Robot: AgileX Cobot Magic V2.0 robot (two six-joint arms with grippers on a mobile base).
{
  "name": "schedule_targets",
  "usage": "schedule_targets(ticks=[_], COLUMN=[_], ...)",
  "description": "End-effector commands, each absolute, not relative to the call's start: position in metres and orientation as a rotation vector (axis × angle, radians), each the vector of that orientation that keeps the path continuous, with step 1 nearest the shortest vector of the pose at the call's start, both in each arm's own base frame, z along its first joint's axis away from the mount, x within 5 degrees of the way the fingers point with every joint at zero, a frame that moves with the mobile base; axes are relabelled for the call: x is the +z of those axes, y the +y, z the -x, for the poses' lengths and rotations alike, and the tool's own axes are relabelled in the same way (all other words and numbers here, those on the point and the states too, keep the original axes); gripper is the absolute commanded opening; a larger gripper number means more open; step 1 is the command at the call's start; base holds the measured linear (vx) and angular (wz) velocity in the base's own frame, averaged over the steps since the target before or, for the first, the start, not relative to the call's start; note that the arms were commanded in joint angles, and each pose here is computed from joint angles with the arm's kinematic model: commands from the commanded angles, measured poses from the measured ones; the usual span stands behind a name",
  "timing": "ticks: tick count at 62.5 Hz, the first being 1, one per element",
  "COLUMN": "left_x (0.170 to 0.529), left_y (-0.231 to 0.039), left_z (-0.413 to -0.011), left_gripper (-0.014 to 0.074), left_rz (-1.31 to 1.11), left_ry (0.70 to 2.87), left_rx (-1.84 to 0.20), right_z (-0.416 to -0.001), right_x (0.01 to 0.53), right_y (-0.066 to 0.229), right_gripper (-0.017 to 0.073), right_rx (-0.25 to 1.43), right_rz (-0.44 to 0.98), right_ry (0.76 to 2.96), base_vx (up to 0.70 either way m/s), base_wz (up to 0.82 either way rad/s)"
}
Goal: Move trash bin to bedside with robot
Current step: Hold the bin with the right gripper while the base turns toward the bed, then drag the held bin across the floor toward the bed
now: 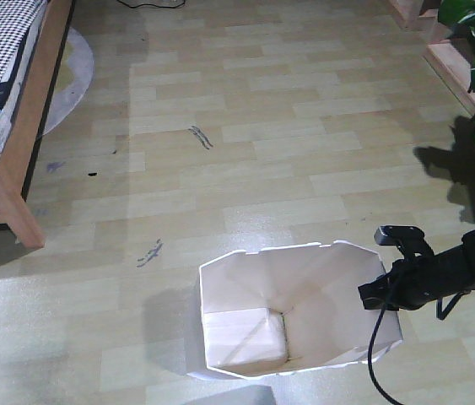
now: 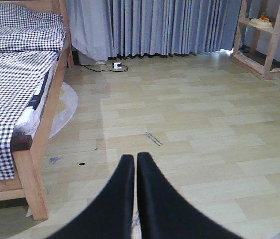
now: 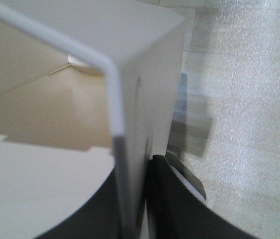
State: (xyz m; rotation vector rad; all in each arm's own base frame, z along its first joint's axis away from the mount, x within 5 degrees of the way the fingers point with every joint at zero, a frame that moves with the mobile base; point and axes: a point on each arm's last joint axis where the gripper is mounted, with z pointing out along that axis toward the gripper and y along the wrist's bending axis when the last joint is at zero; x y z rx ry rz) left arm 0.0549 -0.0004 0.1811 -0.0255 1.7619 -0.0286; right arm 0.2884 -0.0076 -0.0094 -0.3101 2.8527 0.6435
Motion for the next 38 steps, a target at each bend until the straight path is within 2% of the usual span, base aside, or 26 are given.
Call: schedule_targets(ticks=[1,38], left_x=[0.1819,0.1819], left_y=[-0.0005,-0.0005], left_z=[-0.0555,-0.0555], left_gripper=[-0.0007,-0.0007], left_rz=[0.030,0.030], left_ry=[1.697,1.697], left_rx=[-0.037,-0.037], right_z=[-0.2987,-0.2987], right_x=[0.0224,0.0224], right_y=[0.0064,0.0064], right_gripper=[-0.0005,-0.0005], right_rx=[0.892,0.892], right_rz=[0.299,0.299], right_ry=[2.687,2.687], base_vx=[0.24,0.21], base_wz=[0.01,0.04])
